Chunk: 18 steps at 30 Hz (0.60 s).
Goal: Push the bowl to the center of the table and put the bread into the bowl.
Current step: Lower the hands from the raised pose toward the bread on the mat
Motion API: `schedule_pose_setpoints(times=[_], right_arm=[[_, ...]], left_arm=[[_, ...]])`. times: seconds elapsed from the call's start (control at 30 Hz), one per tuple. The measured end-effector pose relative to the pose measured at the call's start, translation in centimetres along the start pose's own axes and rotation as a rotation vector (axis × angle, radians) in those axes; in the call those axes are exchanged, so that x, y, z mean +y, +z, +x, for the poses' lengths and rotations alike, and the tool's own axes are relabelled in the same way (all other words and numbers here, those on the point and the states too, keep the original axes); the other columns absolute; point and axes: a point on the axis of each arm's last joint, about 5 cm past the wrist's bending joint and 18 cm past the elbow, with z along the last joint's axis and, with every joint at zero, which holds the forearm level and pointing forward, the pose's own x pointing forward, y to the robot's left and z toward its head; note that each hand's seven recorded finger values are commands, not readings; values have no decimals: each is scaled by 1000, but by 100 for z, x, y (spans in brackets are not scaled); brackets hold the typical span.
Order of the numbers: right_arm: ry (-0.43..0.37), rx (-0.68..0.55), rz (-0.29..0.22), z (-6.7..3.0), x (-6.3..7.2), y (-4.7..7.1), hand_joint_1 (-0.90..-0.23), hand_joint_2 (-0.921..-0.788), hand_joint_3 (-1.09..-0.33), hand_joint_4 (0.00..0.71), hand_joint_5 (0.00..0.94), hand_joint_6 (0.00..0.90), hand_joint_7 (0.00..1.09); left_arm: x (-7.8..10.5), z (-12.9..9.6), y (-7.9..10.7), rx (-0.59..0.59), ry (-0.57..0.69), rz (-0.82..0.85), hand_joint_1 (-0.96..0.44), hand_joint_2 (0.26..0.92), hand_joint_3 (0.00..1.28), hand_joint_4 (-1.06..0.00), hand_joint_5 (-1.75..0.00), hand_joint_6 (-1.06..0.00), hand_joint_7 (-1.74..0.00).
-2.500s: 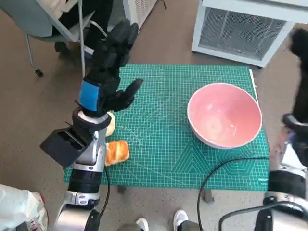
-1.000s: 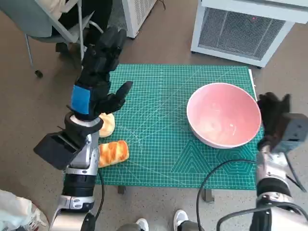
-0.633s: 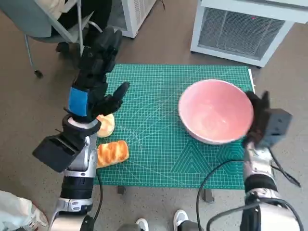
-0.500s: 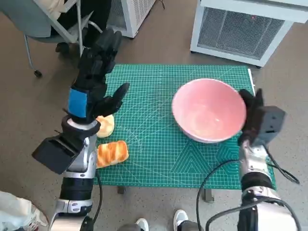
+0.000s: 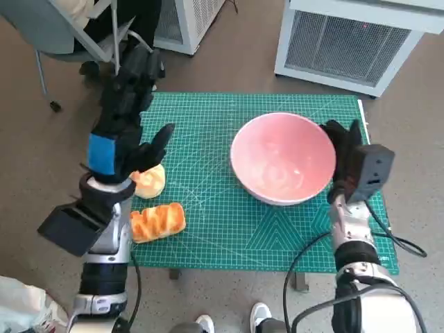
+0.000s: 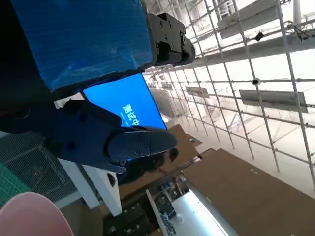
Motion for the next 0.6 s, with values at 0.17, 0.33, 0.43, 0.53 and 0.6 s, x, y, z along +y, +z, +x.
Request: schedule_pose_setpoints(times=[0.17,0.33,0.43,0.53,0.6], right_arm=[[30,9,27,32,135,43,-449,-921,-837,223,4,248,72],[56,29,45,44,240,54,-449,-921,-837,230,7,254,71],[65,37,42,48,270,58,-442,-921,-838,237,9,257,70],[73,45,32,55,286,71,-435,-921,-839,240,9,257,67],[78,45,19,60,293,82,-435,-921,-839,240,8,257,66]], left_arm=[[10,-29,-6,10,11,6,-517,921,381,-222,-2,-239,-162],[33,-69,-11,22,23,13,-514,921,379,-222,-2,-248,-150],[51,-92,-12,29,31,19,-511,921,378,-224,-2,-254,-144],[72,-114,-7,32,41,26,-511,921,377,-229,-4,-267,-140],[83,-130,3,32,45,32,-512,921,376,-231,-5,-274,-138]])
